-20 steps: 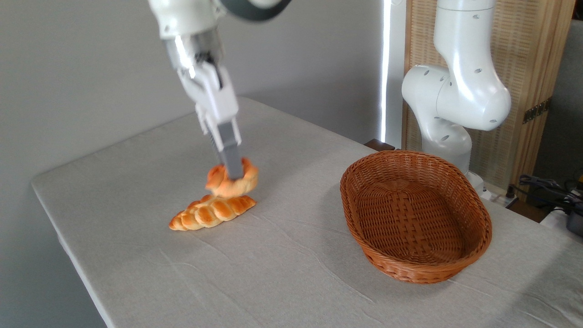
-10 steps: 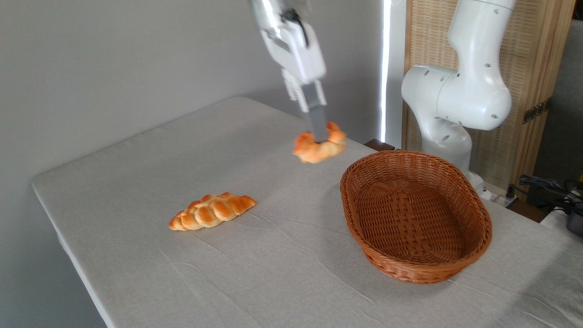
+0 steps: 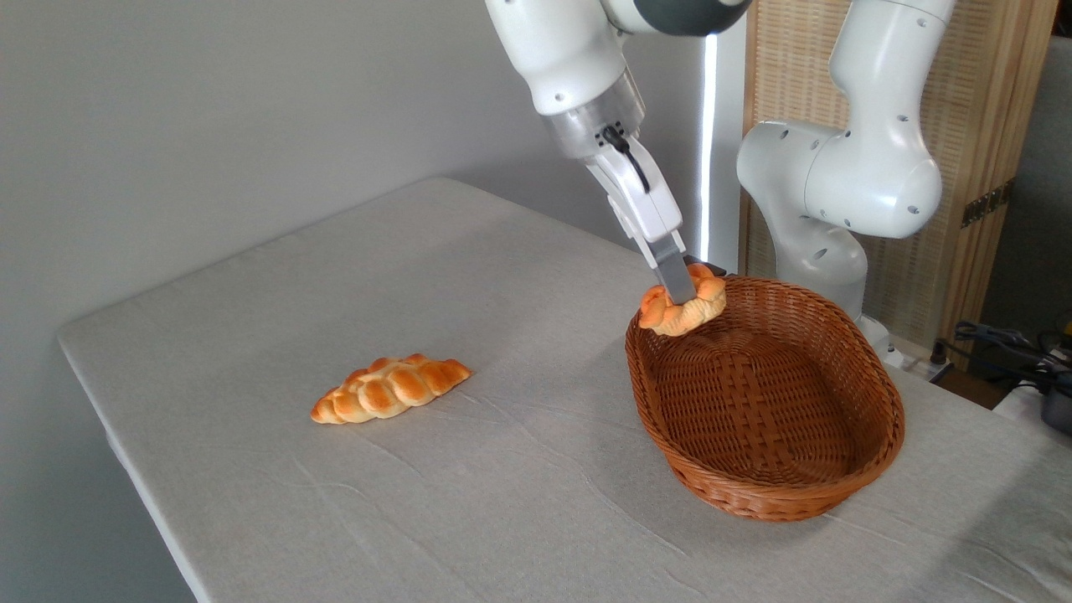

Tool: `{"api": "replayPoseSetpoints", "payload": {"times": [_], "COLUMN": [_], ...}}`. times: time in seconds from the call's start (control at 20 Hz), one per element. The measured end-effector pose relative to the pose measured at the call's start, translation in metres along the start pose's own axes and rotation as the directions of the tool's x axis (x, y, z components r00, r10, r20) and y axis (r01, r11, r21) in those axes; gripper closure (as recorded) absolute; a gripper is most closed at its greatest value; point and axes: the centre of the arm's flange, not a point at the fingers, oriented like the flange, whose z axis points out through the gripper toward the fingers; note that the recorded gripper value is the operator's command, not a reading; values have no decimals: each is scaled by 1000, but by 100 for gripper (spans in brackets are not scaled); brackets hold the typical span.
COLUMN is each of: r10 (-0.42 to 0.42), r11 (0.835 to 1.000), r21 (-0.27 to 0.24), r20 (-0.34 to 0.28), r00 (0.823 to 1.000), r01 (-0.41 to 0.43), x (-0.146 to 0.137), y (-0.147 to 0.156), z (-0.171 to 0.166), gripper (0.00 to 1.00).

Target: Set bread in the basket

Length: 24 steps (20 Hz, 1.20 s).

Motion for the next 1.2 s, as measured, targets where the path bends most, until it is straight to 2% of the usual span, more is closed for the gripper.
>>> {"api": "replayPoseSetpoints", "payload": {"times": [0.05, 0.1, 0.2, 0.3, 0.35, 0.65, 0.7, 0.9, 1.0, 1.1, 1.2], "r10": [2, 3, 7, 11, 12, 16, 17, 17, 15, 8, -1], "r11": [1000, 1000, 998, 997, 997, 994, 994, 994, 995, 997, 998], "r21": [-17, -31, -57, -76, -83, -107, -111, -112, -97, -72, -56], "r20": [7, 14, 25, 33, 36, 46, 47, 48, 41, -13, -123], "r00": [1000, 1000, 1000, 999, 999, 999, 999, 999, 999, 1000, 992], "r01": [-1, -3, -6, -8, -9, -11, -11, -12, -11, -9, -6], "x": [0, 1, 2, 4, 4, 5, 6, 6, 6, 9, 13], "y": [1, 1, 2, 1, 1, 1, 0, 0, -1, -2, -3], "z": [7, 13, 26, 35, 38, 49, 50, 51, 43, 23, -6], "gripper": [65, 57, 52, 32, 26, 8, 1, 0, 0, 0, 0]}}
